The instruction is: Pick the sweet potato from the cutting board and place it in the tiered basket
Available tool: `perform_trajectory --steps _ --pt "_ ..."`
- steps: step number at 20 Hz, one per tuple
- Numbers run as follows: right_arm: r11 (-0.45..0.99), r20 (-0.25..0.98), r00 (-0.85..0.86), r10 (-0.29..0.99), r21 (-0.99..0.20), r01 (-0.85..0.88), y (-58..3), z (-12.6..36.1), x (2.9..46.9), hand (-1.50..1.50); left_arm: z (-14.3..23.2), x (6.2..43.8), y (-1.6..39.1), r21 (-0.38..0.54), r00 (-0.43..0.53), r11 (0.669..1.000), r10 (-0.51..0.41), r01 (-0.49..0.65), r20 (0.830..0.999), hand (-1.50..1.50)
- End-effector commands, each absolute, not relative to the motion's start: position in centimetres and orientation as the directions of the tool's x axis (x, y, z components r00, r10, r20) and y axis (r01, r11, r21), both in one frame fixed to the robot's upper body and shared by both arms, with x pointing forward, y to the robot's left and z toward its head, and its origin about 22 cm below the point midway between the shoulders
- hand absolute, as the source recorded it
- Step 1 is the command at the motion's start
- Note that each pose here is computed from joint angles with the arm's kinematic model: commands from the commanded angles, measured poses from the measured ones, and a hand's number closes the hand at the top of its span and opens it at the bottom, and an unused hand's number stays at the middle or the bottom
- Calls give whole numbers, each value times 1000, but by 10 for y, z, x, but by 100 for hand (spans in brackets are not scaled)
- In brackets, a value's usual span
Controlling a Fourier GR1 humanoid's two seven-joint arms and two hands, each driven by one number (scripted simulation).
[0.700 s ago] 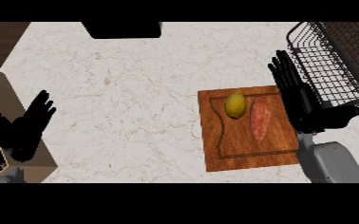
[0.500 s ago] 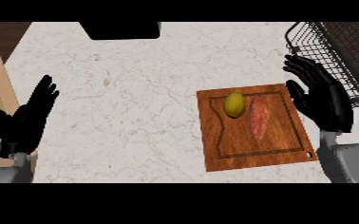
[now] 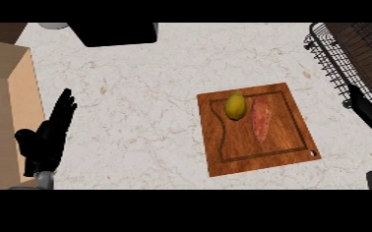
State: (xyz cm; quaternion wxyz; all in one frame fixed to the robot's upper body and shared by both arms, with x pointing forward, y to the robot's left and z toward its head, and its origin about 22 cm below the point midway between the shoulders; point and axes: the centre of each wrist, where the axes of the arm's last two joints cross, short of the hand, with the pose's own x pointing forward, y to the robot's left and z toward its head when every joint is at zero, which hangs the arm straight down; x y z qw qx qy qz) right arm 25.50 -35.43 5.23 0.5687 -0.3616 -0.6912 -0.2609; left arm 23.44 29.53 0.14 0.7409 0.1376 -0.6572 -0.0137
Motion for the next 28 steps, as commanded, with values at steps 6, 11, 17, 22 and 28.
perform_trajectory --steps 6,11,17,22,28 --pt "627 966 161 202 -254 736 -321 47 192 -150 -45 199 263 203 291 968 -154 -146 944 0" --pt "708 863 412 292 -485 514 -321 63 180 -150 -40 211 264 206 267 971 -167 -123 949 0" --pt "611 647 625 437 -723 322 -319 96 177 -150 -41 214 242 198 246 974 -167 -109 955 0" --pt "539 572 699 429 -784 310 -290 136 189 -150 -49 206 252 203 273 973 -167 -110 947 0" --pt "495 492 743 454 -833 249 -260 139 213 -150 -57 219 234 199 254 977 -173 -80 951 0"
